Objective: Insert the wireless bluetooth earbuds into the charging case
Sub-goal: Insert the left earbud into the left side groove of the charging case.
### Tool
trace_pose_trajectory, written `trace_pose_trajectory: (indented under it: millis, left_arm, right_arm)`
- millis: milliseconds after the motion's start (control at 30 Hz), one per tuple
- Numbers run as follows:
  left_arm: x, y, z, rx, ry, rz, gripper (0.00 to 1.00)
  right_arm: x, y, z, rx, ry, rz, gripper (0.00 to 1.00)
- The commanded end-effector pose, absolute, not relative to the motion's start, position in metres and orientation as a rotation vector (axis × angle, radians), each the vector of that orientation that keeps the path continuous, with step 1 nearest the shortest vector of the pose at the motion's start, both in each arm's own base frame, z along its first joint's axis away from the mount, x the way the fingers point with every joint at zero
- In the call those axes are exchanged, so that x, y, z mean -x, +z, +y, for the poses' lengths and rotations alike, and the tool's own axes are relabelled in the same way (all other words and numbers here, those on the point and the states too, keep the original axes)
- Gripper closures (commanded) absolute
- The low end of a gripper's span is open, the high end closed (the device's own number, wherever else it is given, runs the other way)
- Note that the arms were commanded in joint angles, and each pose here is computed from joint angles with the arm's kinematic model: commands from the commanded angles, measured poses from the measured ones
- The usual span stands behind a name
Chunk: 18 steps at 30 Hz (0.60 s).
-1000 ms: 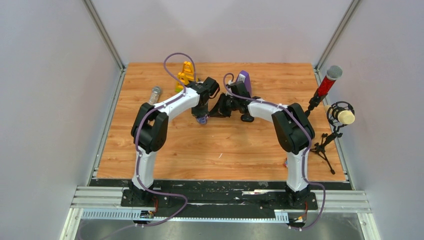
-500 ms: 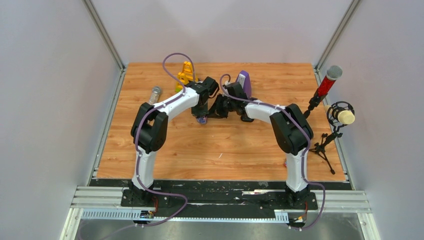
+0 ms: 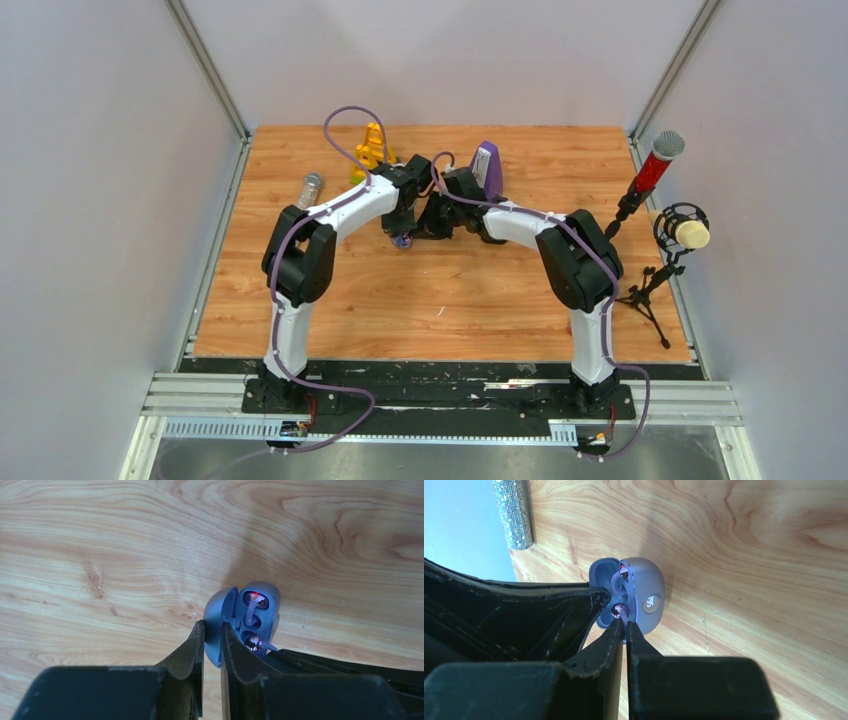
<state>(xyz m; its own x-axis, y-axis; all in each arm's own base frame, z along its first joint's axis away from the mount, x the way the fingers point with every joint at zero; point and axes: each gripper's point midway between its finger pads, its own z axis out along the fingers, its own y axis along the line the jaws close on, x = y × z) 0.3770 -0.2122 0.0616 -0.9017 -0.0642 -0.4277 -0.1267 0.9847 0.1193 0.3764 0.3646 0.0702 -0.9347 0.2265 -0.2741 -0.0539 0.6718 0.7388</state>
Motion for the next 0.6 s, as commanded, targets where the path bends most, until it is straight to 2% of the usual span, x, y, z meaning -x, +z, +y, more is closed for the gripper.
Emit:
trace_pose_trajectory:
  millis: [0,567]
  left_arm:
    - [-0.384,0.075,-0.220,0.169,0.189,2.647,1.00]
    - [-0.387,0.083,-0.220,0.154,0.200,2.620,1.00]
  right_arm:
    - [-0.393,0.087,0.365,-0.111,1.099,2.476,1.00]
    - [-0.382,0.090,0.380,-0.033,1.116,2.484,0.97]
